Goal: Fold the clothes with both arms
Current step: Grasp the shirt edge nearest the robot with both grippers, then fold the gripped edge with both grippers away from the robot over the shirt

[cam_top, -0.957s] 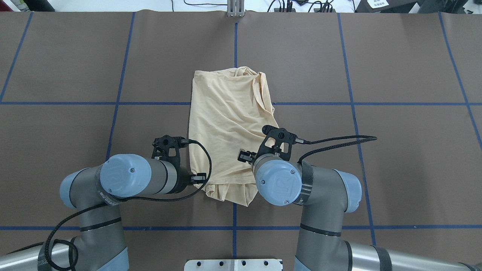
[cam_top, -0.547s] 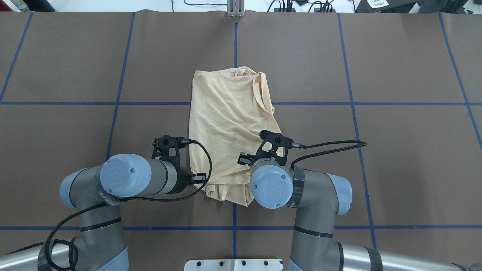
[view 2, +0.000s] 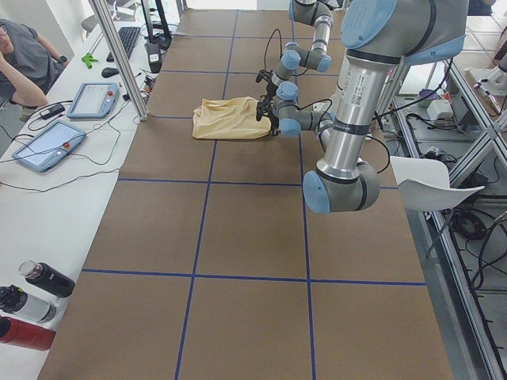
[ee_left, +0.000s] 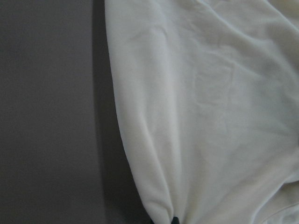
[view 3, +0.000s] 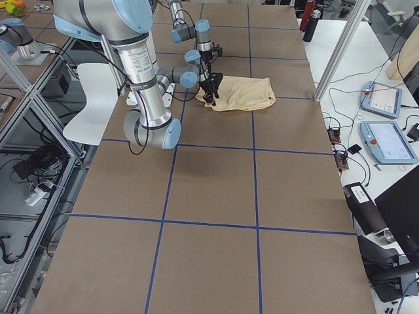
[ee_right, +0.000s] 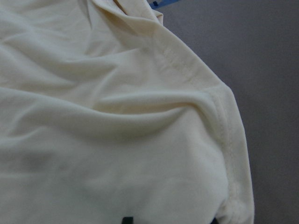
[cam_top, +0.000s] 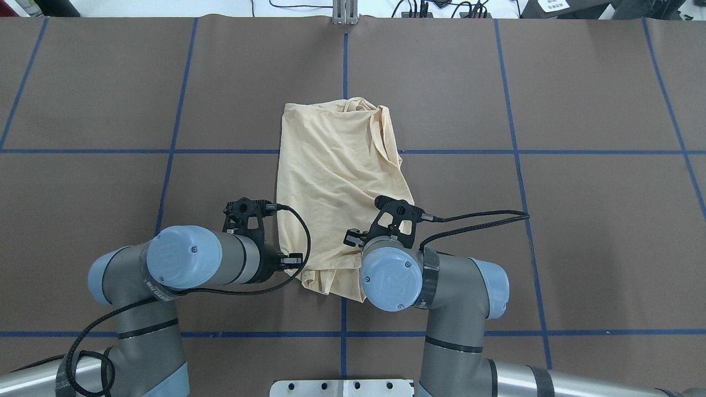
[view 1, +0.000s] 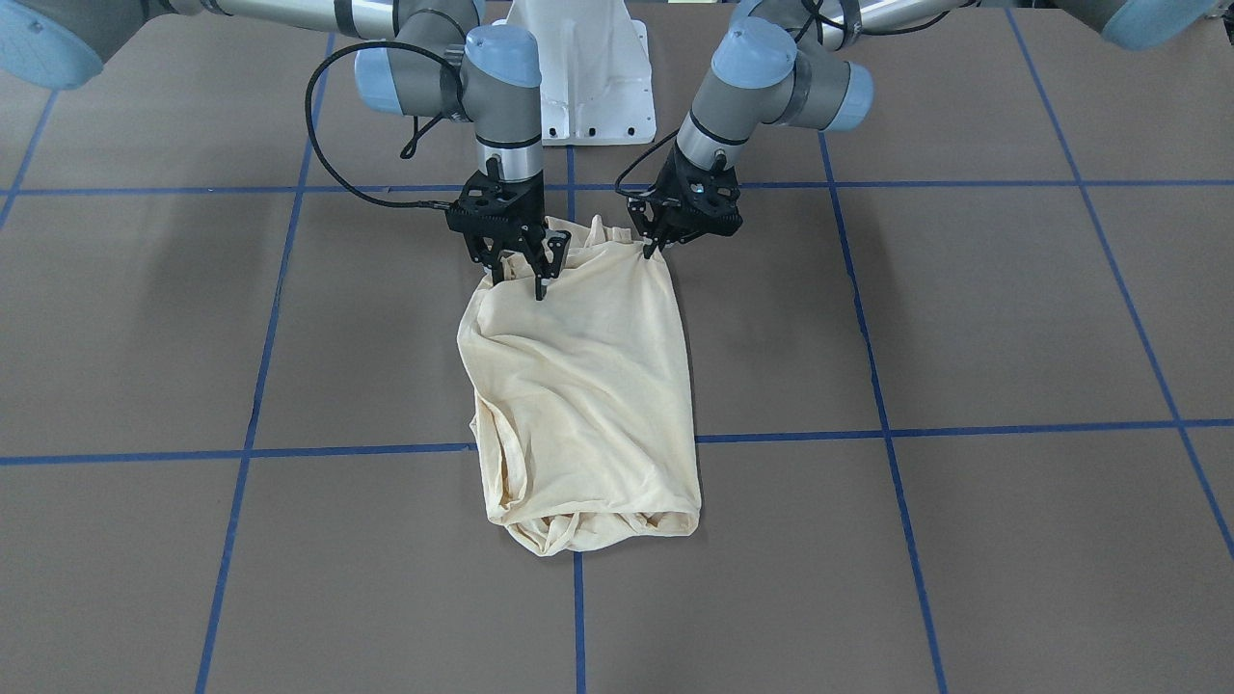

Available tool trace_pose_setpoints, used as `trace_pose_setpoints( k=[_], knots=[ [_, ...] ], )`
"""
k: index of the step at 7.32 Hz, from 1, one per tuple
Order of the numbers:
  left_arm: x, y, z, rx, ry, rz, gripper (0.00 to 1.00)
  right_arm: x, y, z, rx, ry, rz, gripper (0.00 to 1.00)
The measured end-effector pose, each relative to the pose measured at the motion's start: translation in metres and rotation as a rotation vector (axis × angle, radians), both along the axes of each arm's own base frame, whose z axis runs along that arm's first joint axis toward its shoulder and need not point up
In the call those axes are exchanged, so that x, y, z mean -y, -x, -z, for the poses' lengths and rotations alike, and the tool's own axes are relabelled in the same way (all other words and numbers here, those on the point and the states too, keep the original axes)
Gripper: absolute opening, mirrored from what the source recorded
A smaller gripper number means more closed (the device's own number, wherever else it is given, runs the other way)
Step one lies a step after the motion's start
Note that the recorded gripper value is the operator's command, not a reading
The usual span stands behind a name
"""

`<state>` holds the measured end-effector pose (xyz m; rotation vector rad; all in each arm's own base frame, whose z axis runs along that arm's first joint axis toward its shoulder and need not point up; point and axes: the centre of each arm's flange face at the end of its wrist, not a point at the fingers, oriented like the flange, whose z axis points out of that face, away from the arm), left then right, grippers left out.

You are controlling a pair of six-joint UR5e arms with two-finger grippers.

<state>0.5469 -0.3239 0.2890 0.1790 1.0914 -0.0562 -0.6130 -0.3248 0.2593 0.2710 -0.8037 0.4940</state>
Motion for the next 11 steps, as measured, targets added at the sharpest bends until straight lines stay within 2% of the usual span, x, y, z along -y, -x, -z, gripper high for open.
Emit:
trace_pose_setpoints(
  k=[3, 5, 7, 10, 11],
  knots=[
    [0.0, 0.001, 0.003, -0.005, -0.002, 0.0, 0.0, -0.003, -0.011, 0.005, 0.021, -0.006, -0.002, 0.0],
    [-0.005, 0.014, 0.019, -0.042, -0.013, -0.002, 0.0, -0.015, -0.037, 0.009, 0.053, -0.017, 0.01, 0.0],
    [-0.024, 0.021, 0.04, -0.088, -0.012, -0.02, 0.0, -0.054, -0.06, 0.013, 0.073, -0.029, 0.053, 0.0],
    [-0.087, 0.045, 0.093, -0.129, 0.051, -0.085, 0.0, -0.125, -0.106, 0.048, 0.09, -0.046, 0.122, 0.0],
    [-0.104, 0.06, 0.111, -0.124, 0.069, -0.105, 0.0, -0.132, -0.127, 0.063, 0.102, -0.045, 0.128, 0.0]
  ],
)
